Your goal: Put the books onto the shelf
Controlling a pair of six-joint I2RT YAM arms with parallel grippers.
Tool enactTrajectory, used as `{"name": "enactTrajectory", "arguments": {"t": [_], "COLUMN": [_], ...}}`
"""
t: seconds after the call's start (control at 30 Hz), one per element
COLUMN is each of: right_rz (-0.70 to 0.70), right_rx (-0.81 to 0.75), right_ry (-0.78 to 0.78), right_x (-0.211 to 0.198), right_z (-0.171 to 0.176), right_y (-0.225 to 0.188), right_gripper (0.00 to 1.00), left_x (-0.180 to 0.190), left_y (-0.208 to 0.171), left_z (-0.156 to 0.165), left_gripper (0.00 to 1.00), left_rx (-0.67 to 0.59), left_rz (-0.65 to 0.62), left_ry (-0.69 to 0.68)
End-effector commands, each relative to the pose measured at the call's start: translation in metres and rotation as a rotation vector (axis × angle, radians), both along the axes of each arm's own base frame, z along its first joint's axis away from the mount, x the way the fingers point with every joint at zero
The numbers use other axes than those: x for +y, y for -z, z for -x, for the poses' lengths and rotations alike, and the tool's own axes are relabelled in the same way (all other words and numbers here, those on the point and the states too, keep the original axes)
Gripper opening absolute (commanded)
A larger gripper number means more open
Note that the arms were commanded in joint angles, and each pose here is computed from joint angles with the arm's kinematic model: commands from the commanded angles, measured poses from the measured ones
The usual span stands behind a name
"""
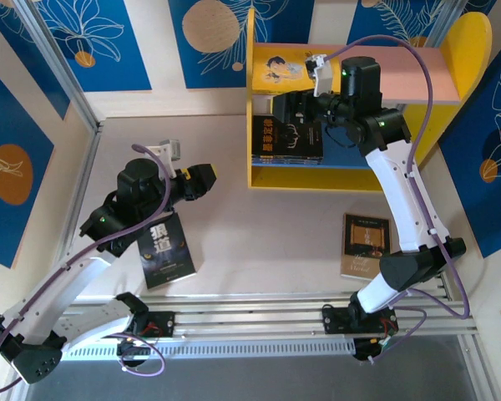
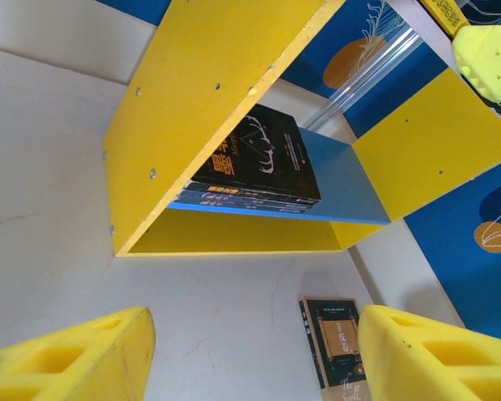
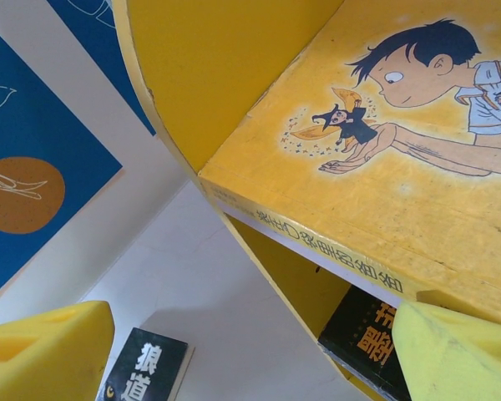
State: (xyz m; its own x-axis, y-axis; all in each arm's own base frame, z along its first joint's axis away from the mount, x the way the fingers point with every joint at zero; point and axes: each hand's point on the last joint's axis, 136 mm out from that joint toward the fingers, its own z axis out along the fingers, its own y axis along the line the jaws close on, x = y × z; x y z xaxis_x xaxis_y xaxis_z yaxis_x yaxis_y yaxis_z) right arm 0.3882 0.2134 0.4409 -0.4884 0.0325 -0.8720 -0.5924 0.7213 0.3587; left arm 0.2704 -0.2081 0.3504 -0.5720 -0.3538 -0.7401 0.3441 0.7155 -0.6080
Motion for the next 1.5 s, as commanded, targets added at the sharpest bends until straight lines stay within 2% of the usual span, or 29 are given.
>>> {"name": "enactTrajectory", "arguments": {"t": [0.0, 0.2, 0.37, 0.53, 0.73, 1.0, 1.3, 1.47], "right_rz": [0.000, 0.004, 0.024, 0.012, 0.036, 0.070, 0.105, 0.117], "right_rx": [-0.013, -0.037, -0.027, 0.065, 0.253, 0.423, 0.489, 0.507], "right_ry": [-0.028, -0.050, -0.056, -0.059, -0.101, -0.154, -0.161, -0.153], "right_x": [0.002, -0.003, -0.004, 0.005, 0.035, 0.059, 0.065, 0.063], "right_z": [0.010, 0.038, 0.063, 0.086, 0.104, 0.120, 0.128, 0.130], "right_y": [-0.007, -0.012, 0.007, 0.065, 0.160, 0.236, 0.268, 0.276], "right_gripper": [0.87, 0.87, 0.87, 0.87, 0.87, 0.86, 0.86, 0.86], "left_x": [0.007, 0.032, 0.065, 0.100, 0.131, 0.133, 0.112, 0.094], "left_y": [-0.011, 0.015, 0.061, 0.119, 0.178, 0.251, 0.298, 0.313], "left_z": [0.006, 0.009, 0.016, 0.033, 0.051, 0.065, 0.059, 0.052], "left_gripper": [0.66, 0.66, 0.67, 0.67, 0.69, 0.70, 0.69, 0.69], "left_rx": [-0.032, 0.035, 0.161, 0.306, 0.450, 0.622, 0.724, 0.733], "left_rz": [-0.014, -0.148, -0.287, -0.394, -0.496, -0.547, -0.564, -0.541], "left_ry": [-0.014, -0.099, -0.226, -0.353, -0.472, -0.475, -0.409, -0.340]}}
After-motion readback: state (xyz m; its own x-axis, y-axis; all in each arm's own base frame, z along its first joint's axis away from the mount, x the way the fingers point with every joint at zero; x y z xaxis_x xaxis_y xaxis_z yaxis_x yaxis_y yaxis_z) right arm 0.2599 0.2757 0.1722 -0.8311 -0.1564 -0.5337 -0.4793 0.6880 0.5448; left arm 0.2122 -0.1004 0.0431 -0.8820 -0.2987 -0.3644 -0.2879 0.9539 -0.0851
